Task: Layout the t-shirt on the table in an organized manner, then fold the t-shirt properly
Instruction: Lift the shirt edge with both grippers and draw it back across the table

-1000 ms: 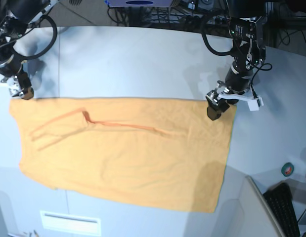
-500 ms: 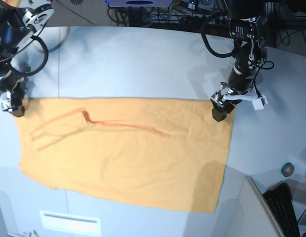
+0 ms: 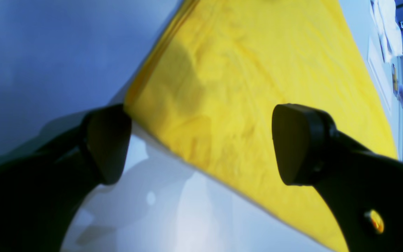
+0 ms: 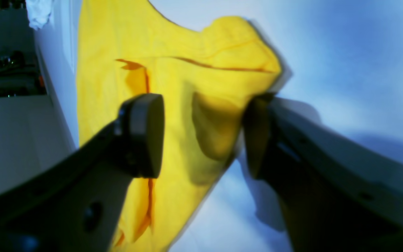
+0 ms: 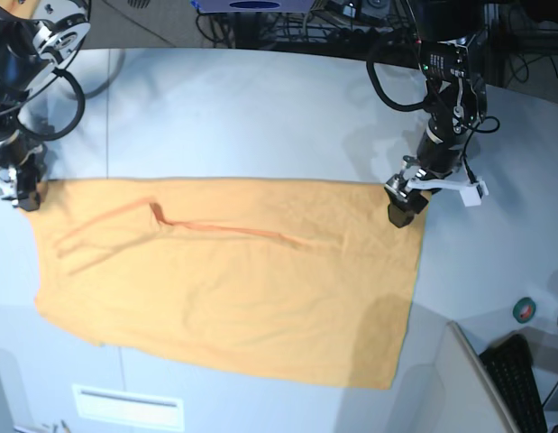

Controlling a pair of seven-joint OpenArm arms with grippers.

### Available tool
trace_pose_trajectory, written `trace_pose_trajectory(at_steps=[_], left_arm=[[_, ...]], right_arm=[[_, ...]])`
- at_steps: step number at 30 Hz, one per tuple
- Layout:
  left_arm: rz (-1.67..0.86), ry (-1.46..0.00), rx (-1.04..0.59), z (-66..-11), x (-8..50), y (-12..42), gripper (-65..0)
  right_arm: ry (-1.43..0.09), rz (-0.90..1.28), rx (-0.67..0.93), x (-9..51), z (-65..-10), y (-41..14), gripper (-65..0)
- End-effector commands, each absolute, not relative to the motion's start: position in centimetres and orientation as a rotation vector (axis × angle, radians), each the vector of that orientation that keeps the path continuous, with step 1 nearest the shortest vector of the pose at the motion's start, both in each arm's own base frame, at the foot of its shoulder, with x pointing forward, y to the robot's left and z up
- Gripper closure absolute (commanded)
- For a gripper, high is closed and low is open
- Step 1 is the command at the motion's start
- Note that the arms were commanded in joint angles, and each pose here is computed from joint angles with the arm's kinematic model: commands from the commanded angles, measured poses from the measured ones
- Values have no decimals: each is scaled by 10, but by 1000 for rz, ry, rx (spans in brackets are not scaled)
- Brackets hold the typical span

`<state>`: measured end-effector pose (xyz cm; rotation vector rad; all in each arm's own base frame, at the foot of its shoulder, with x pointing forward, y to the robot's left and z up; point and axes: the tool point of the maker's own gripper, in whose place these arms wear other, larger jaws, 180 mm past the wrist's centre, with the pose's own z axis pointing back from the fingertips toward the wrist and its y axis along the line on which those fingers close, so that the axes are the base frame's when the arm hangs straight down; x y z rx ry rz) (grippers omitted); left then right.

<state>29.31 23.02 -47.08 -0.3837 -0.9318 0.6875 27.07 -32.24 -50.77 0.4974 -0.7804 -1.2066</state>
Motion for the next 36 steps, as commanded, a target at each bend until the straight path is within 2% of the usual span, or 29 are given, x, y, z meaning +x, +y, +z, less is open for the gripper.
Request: trace_pose_trajectory(at_steps=[1,3,9,11,13,15,16,19,20,26,32,36], left_arm=[[696,-922,-381,-472,295,232,-607],[707,-905,-389,-478,298,230,-607],[711,-893,-392,-482,298,228,-606],[713,-895,-392,-482,299,228,-571],[717,-895,-390,-482,298,230,-466],[717,-895,-390,-482,298,230,-334],[719,-896,-389,-482,298,230,-273],[719,-896,-389,-482,298,230,-74],[719,-896,-389,-482,298,230,-15],[686,-941,-387,-464,305,232,0],[608,-978,-333,-428,322,241,0],[511,-1031,-382,-381,353,227,0]], right_arm=[[-687,-1203,476,261,-521,-312,-269],[-687,-1203,476,261,-521,-312,-221],[-686,-1203,478,261,-521,-311,-216],[-685,-1204,478,261,-522,-311,-215],[-685,-1204,478,261,-522,-311,-213],[-685,-1204,478,261,-522,-311,-197],[-684,-1204,480,261,-522,-310,-171],[-685,-1203,480,261,-522,-310,-24],[-685,-1203,480,261,-522,-310,0],[-690,-1183,477,261,-516,-314,0],[-776,-1011,464,285,-452,-335,0],[-787,-1001,490,311,-413,-339,0]])
